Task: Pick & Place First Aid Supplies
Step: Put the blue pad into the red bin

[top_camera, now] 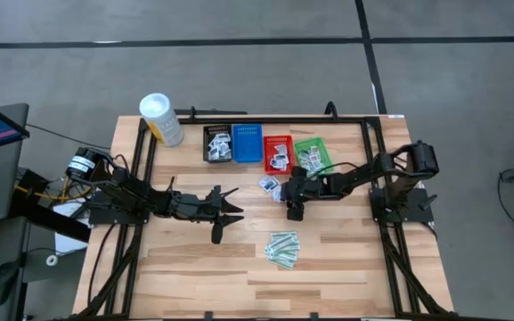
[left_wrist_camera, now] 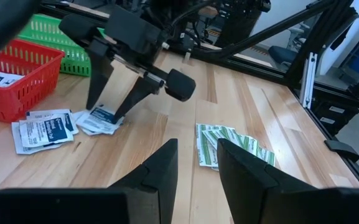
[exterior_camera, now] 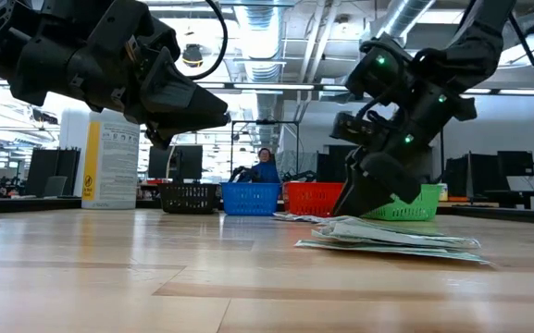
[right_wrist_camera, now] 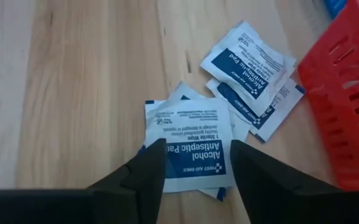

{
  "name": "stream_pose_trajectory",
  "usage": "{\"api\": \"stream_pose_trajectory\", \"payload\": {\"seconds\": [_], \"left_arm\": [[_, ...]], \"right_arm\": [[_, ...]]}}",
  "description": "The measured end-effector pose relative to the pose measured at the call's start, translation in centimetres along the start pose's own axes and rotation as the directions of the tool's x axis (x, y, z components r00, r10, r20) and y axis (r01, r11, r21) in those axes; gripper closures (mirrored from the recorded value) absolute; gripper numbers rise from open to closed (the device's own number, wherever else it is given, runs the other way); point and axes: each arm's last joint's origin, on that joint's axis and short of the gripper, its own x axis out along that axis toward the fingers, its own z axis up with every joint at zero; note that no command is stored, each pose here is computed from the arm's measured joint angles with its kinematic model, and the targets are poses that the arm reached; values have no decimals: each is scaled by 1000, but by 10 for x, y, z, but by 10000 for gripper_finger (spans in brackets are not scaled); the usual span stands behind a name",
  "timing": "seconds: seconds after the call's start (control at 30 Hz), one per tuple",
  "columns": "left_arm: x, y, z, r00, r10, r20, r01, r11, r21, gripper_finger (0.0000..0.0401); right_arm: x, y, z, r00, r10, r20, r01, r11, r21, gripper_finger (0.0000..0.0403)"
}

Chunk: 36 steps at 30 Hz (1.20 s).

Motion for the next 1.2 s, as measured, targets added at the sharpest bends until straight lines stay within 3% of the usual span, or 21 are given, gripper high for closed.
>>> {"api": "stream_pose_trajectory", "payload": {"seconds": [0.13,0.23,0.37,0.57,1.2], "left_arm": [[0,0,0,1000,0,0,0,1000,0,289],[0,0,0,1000,0,0,0,1000,1,289],[0,0,0,1000,0,0,0,1000,1,289],[0,0,0,1000,0,0,0,1000,2,289],[0,0,0,1000,1,-1,-1,1000,3,289]], "right_arm": [[7,-4,-5,999,-4,-34,4,1000,12,227],[12,-6,-10,998,36,-60,-35,999,22,247],[17,-7,-11,993,104,-57,-102,994,39,306],[18,-10,-11,991,122,-52,-120,992,45,395],[-7,-9,-1,991,133,-18,-133,991,24,401]]}}
